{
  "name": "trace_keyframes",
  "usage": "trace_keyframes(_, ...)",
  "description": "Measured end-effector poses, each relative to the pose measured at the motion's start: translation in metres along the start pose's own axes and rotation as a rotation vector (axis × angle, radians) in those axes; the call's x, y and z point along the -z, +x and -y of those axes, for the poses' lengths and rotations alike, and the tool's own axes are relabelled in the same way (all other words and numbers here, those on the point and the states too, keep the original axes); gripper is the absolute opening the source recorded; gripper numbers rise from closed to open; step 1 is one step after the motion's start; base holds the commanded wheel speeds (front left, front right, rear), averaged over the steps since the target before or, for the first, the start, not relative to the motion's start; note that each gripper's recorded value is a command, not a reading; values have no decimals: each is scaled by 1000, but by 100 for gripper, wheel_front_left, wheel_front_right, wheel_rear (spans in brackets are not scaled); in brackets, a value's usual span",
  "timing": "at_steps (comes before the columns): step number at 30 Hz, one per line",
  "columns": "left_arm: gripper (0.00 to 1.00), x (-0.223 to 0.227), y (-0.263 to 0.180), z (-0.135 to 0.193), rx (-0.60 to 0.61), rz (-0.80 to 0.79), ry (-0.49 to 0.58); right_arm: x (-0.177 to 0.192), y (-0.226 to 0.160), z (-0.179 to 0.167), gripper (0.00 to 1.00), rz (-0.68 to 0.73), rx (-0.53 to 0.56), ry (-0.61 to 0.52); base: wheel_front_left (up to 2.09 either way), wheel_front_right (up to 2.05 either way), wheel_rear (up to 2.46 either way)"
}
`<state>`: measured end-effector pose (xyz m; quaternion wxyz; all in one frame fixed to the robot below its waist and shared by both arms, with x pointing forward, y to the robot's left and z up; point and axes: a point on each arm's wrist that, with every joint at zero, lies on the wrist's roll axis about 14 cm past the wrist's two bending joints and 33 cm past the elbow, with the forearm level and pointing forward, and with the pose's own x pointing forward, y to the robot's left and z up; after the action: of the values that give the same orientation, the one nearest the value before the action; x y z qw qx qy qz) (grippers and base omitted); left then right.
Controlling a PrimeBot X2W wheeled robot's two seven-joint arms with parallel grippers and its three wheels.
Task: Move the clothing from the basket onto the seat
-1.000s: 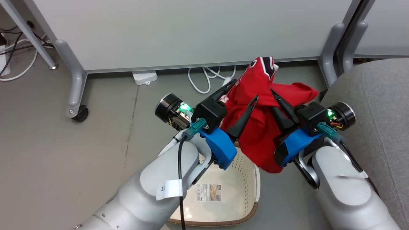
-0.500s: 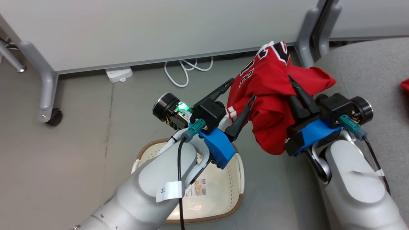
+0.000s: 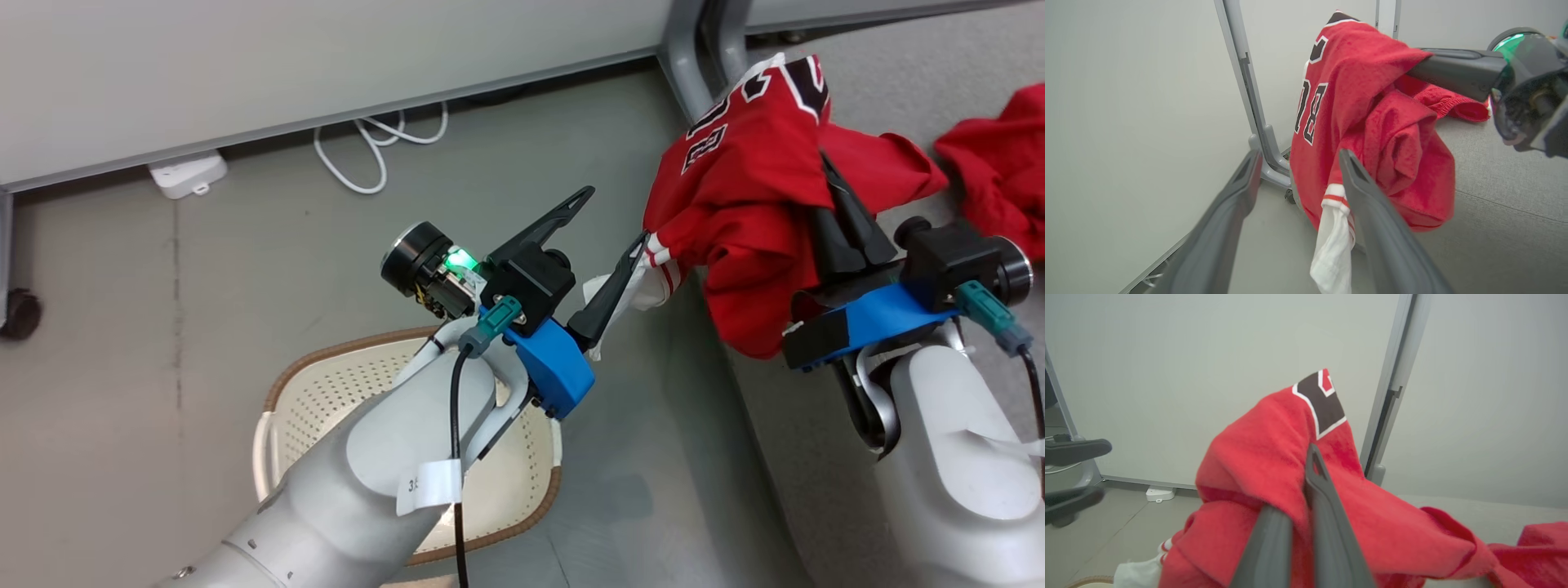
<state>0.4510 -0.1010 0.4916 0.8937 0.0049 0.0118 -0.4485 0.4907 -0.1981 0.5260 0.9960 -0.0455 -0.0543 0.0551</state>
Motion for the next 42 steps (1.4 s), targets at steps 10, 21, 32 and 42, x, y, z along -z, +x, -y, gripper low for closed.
trace_keyframes(10, 100, 16, 24, 26, 105, -8, -25, 6, -29, 59, 0, -17, 169, -17, 0, 0, 0)
trace_keyframes(21, 100, 32, 44, 53, 217, -20, -40, 9, -67, 109, 0, -42, 332, -41, 0, 0, 0)
trace_keyframes(32, 100, 39, 51, 73, 280, -27, -57, 14, -96, 134, 0, -68, 434, -52, 0, 0, 0)
trace_keyframes(42, 100, 41, 52, 77, 291, -29, -60, 8, -97, 139, 0, -55, 447, -65, 0, 0, 0)
